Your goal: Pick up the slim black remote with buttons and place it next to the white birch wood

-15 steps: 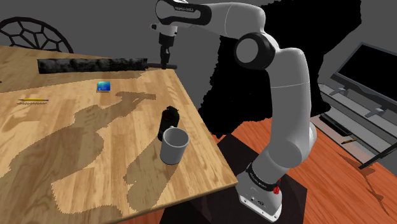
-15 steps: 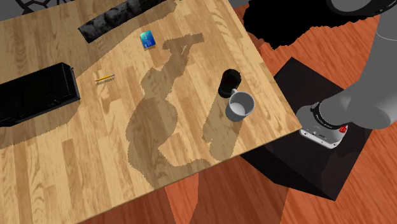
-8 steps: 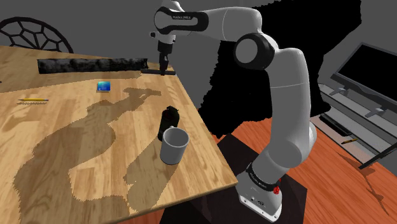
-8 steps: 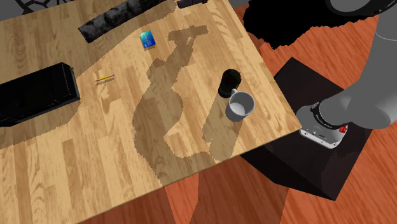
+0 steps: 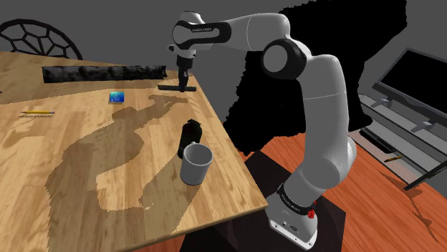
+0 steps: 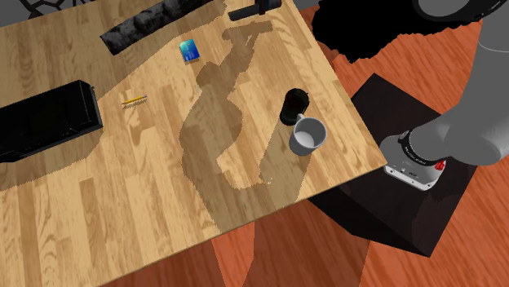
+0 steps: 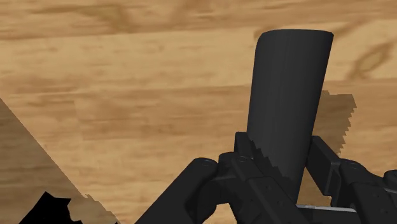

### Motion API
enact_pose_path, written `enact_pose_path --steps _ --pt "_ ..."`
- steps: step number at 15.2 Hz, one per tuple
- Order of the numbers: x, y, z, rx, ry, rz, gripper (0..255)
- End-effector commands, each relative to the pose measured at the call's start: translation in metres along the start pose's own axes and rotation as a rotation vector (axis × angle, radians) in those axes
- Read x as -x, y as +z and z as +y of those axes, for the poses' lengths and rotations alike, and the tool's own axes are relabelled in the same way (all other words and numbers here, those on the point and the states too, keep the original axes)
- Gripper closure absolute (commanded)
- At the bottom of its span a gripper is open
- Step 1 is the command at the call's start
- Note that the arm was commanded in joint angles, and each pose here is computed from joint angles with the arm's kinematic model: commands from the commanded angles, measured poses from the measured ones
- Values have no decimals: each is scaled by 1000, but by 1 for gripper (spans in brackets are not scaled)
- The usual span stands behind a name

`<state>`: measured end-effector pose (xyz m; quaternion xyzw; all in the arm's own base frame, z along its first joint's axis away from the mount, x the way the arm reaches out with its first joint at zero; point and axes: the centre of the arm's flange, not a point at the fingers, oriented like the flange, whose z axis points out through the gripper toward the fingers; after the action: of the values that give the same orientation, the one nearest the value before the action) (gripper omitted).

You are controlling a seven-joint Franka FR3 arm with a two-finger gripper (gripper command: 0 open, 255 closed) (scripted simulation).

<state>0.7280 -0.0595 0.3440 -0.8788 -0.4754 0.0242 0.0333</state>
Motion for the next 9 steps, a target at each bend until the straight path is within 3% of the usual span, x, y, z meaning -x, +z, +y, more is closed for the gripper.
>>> enact_pose_path --steps 1,9 --pt "0 11 1 1 0 0 255" --pt "0 16 1 1 0 0 255"
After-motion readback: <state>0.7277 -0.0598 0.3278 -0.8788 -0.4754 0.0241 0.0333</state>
